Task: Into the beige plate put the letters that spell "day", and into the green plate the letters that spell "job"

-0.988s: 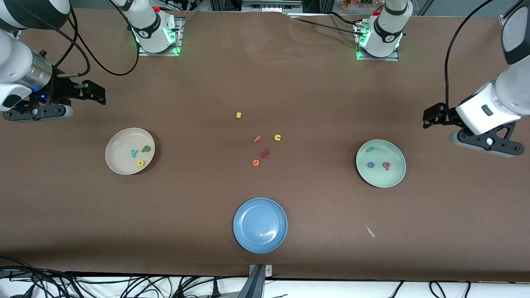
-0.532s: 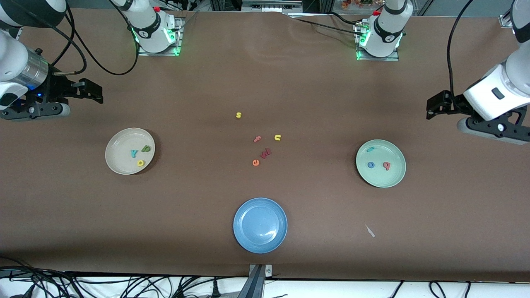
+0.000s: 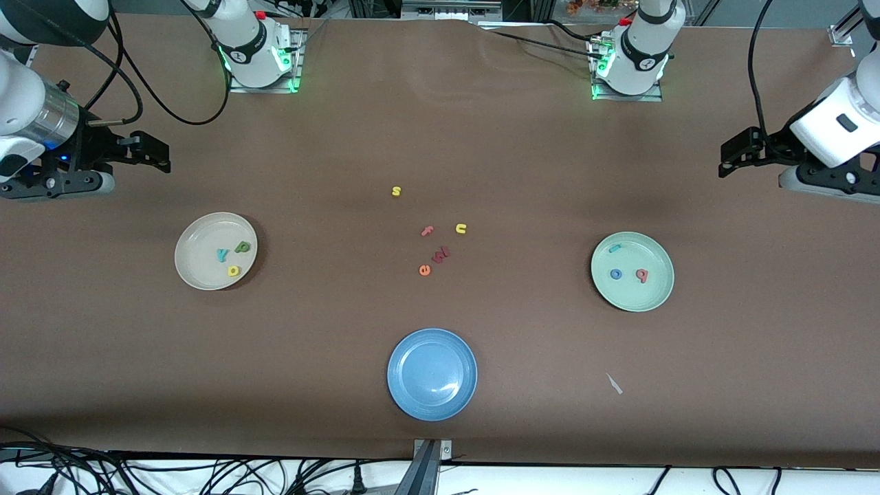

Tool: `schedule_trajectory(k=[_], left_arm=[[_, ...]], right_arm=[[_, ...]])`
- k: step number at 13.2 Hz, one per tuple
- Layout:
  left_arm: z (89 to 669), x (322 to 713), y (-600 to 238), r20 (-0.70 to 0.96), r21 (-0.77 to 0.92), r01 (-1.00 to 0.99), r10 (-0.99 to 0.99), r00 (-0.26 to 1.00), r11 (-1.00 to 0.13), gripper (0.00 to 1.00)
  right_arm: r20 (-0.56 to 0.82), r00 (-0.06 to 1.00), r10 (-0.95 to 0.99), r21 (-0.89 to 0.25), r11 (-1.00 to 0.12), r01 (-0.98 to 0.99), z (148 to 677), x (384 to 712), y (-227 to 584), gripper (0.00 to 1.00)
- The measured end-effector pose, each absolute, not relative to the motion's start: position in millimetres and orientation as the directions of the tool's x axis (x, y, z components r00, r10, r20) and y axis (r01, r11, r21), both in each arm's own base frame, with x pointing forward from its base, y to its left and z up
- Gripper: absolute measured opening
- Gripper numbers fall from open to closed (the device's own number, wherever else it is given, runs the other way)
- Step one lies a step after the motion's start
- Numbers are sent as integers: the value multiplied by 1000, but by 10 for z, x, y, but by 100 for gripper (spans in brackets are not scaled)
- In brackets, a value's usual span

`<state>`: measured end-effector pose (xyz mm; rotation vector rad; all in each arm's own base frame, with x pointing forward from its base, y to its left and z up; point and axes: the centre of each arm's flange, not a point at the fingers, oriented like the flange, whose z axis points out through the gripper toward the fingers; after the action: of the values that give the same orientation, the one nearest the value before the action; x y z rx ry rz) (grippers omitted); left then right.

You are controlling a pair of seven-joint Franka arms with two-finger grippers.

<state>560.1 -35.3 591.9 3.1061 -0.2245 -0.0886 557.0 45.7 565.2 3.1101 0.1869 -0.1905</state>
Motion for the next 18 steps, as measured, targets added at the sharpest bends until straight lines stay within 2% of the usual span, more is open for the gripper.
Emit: schedule_trajectory(k=[6,18], left_arm=[[5779,5423,-344,-39,21,-144,-145,989,-989,100],[5706,5399,-386,-61,7,-156,-156,986,-988,100]], right_arm=[[-130,985,115,13,-993,118,5612,5587,447,100],[-133,985,114,14,-993,117,5594,5594,445,100]])
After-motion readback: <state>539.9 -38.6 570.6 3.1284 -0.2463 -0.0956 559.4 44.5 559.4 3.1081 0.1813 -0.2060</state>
